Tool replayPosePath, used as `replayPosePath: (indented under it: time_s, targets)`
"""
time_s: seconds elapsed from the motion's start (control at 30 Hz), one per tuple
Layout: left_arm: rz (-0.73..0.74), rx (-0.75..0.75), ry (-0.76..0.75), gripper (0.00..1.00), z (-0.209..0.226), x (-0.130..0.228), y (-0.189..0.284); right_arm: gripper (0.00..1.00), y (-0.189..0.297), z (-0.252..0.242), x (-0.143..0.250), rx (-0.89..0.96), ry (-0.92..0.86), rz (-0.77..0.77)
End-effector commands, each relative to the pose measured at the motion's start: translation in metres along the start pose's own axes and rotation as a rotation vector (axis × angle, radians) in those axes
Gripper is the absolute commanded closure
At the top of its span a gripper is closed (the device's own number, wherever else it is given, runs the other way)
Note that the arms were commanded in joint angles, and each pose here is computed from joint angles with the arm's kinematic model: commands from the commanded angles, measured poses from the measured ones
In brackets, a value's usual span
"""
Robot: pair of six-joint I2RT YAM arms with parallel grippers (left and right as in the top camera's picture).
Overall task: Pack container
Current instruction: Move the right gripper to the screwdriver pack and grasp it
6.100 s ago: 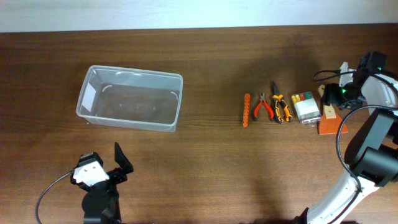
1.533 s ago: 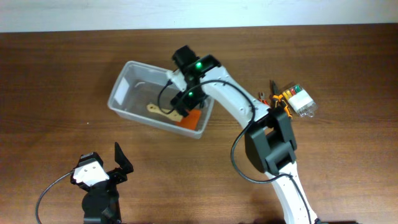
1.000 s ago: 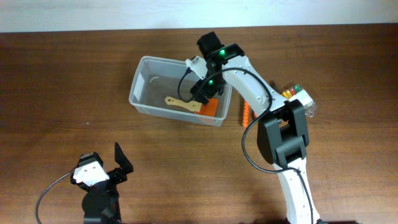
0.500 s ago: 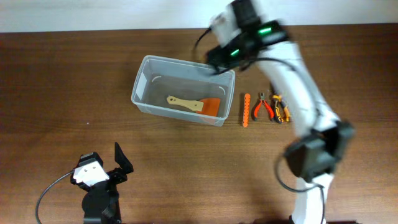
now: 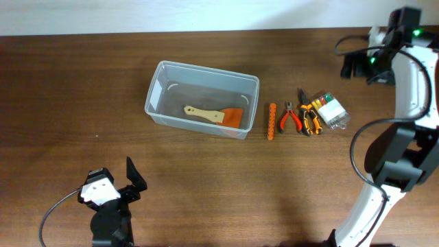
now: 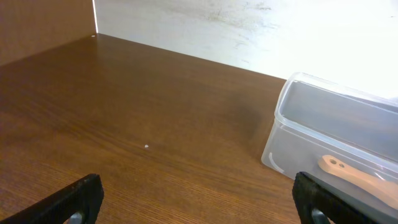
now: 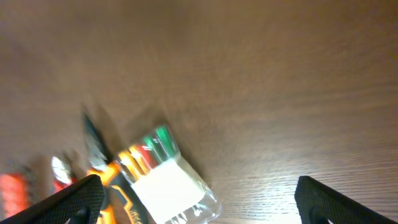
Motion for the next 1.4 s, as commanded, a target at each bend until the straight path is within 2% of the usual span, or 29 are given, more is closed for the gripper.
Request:
replayPosePath:
  time_s: [0.0, 0.23, 0.43, 0.67, 0.97, 1.1, 1.37]
  targets:
    - [-0.001, 0.0, -0.009, 0.01, 0.0, 0.001, 0.0, 0.02, -0.024, 0.004, 0.01, -0.033, 0.138, 0.051]
    - [0.0, 0.0, -0.01, 0.01, 0.0, 0.001, 0.0, 0.01, -0.069, -0.004, 0.043, -0.037, 0.219, 0.166]
    - [0.0, 0.0, -0.01, 0.01, 0.0, 0.001, 0.0, 0.01, -0.084, -0.007, 0.059, -0.032, 0.226, 0.221]
    - [0.0, 0.0, -0.01, 0.01, 0.0, 0.001, 0.0, 0.01, -0.084, -0.006, 0.062, -0.052, 0.248, 0.236]
    - [0.0, 0.0, -0.01, 0.01, 0.0, 0.001, 0.0, 0.03, -0.084, 0.004, 0.067, -0.101, 0.449, 0.259]
    - [0.0, 0.0, -0.01, 0.01, 0.0, 0.001, 0.0, 0.02, -0.086, 0.01, 0.066, -0.056, 0.529, 0.246]
    - [0.0, 0.0, -0.01, 0.01, 0.0, 0.001, 0.0, 0.01, -0.093, 0.006, 0.061, 0.042, 0.547, 0.234]
Point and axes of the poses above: each gripper's point midway between its finger pads, its own y axis back along the fingers, its own z axis along the line the jaws close on, x = y × z, the point moved 10 cm from there along y, back along the fingers, and after that the axes turned 13 degrees about -y, right-handed, at the moved point
